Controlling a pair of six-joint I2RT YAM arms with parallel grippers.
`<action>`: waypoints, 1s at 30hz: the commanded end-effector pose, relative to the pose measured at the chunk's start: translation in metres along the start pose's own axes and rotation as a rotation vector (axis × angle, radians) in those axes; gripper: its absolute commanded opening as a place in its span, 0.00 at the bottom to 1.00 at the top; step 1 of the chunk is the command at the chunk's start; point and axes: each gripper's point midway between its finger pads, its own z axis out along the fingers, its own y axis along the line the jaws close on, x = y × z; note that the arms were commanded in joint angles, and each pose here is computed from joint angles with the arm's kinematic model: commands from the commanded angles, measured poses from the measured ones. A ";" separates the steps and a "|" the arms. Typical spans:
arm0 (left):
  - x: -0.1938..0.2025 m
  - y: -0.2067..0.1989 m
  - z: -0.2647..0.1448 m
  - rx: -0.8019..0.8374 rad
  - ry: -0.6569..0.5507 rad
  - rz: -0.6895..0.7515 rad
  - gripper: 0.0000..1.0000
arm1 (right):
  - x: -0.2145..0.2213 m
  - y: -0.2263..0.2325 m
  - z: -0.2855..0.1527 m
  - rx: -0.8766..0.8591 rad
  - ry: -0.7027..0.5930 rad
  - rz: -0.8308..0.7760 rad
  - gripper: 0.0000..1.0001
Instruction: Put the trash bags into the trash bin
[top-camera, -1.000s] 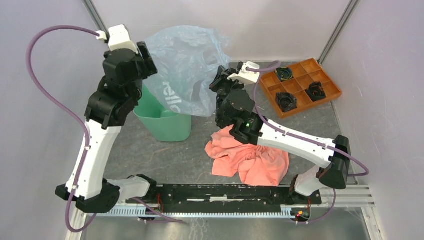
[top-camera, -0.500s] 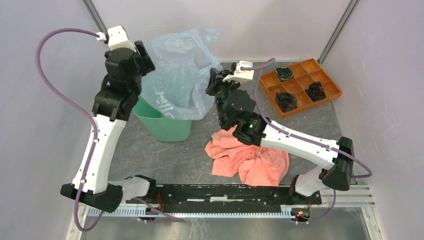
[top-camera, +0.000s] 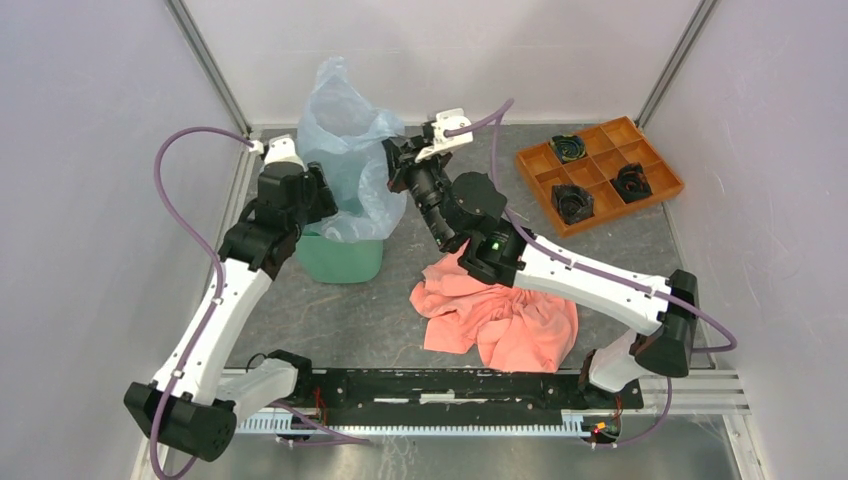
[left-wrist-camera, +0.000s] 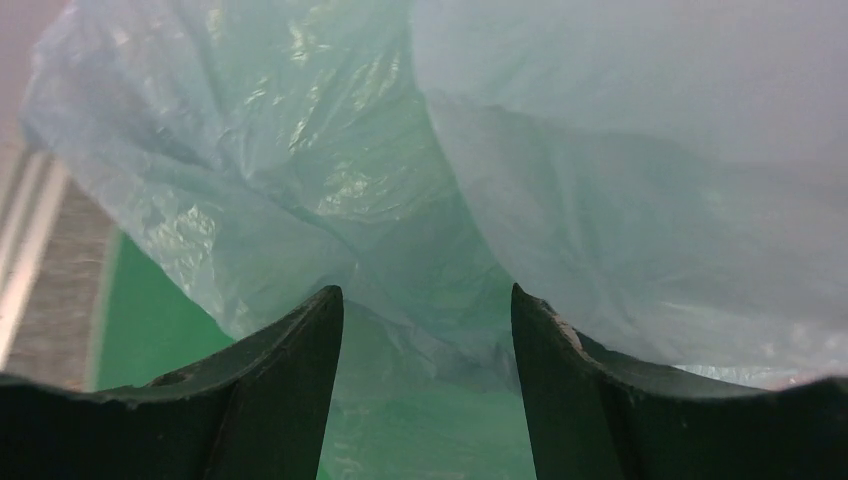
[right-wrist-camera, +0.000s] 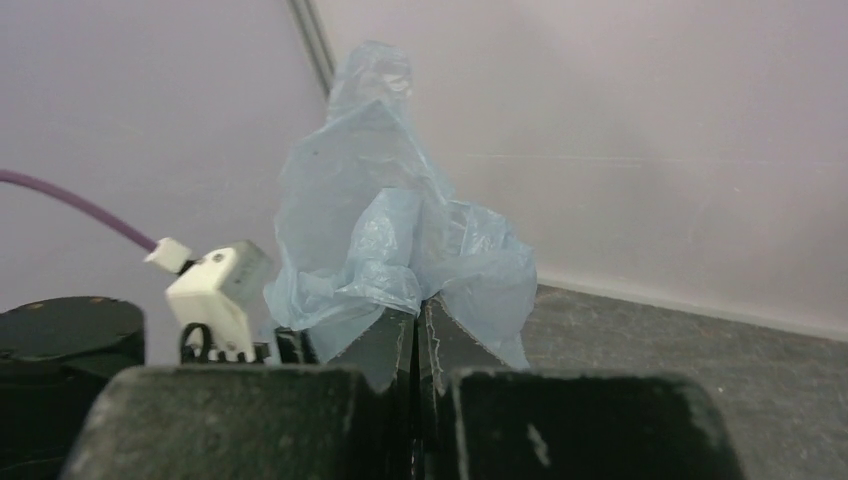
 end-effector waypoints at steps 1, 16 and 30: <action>0.011 -0.029 0.007 0.116 0.060 -0.116 0.69 | -0.017 0.037 0.011 -0.176 -0.034 -0.046 0.01; 0.043 -0.039 0.010 0.216 0.060 -0.236 0.70 | 0.041 0.038 0.042 -0.201 0.132 -0.111 0.01; 0.042 -0.131 0.030 0.601 0.193 -0.384 0.67 | 0.024 0.007 0.044 -0.106 0.123 -0.113 0.01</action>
